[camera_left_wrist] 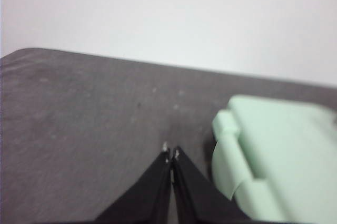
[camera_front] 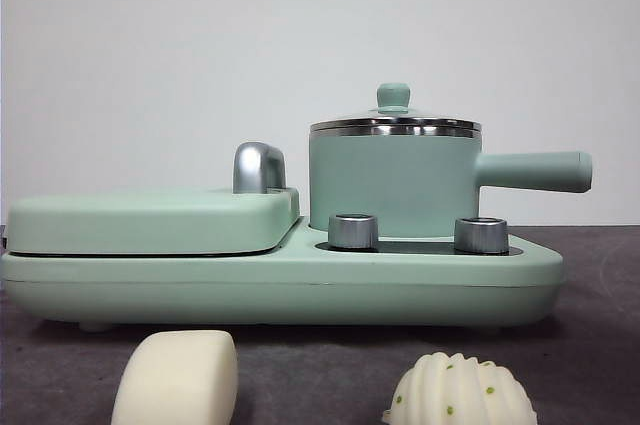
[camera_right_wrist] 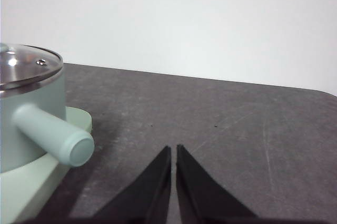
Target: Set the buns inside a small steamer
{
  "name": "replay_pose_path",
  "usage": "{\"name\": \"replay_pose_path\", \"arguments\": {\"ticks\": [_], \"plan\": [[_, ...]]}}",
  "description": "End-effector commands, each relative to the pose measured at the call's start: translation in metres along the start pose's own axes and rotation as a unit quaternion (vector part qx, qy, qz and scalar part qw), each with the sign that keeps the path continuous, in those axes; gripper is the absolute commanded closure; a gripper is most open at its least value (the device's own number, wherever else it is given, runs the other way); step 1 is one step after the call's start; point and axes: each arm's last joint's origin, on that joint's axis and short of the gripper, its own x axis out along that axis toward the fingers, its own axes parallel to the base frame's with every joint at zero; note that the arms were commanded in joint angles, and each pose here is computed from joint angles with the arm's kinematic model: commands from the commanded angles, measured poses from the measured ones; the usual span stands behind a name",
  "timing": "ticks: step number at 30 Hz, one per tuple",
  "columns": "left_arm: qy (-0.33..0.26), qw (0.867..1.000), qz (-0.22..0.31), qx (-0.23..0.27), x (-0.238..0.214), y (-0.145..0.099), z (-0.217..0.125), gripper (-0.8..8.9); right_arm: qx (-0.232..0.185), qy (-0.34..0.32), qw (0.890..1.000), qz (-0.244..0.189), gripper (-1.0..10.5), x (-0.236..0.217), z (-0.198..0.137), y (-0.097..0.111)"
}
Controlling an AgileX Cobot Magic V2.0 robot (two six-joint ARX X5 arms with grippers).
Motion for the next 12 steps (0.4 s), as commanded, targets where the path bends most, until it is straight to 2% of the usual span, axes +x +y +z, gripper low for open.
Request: {"name": "replay_pose_path", "arguments": {"ticks": [1, 4, 7, 10, 12], "plan": [[-0.019, 0.996, -0.004, -0.088, 0.001, 0.000, -0.001, 8.07, 0.067, -0.009, 0.998, 0.007, 9.3, 0.000, 0.001, 0.000], [-0.028, 0.995, -0.006, -0.098, 0.001, 0.000, 0.001, 8.07, 0.137, -0.017, 0.990, 0.006, 9.3, 0.000, 0.003, 0.000], [-0.026, 0.992, -0.017, -0.125, 0.001, -0.001, 0.001, 8.07, 0.209, -0.041, 0.977, 0.016, 9.3, 0.000, 0.008, 0.000], [-0.033, 0.984, -0.048, -0.166, 0.001, -0.003, 0.005, 8.07, 0.231, -0.076, 0.969, 0.049, 9.3, -0.002, 0.017, 0.001], [-0.063, 0.982, -0.067, -0.164, 0.000, -0.005, 0.012, 8.07, 0.229, -0.095, 0.967, 0.065, 9.3, -0.004, 0.027, 0.002]]}}
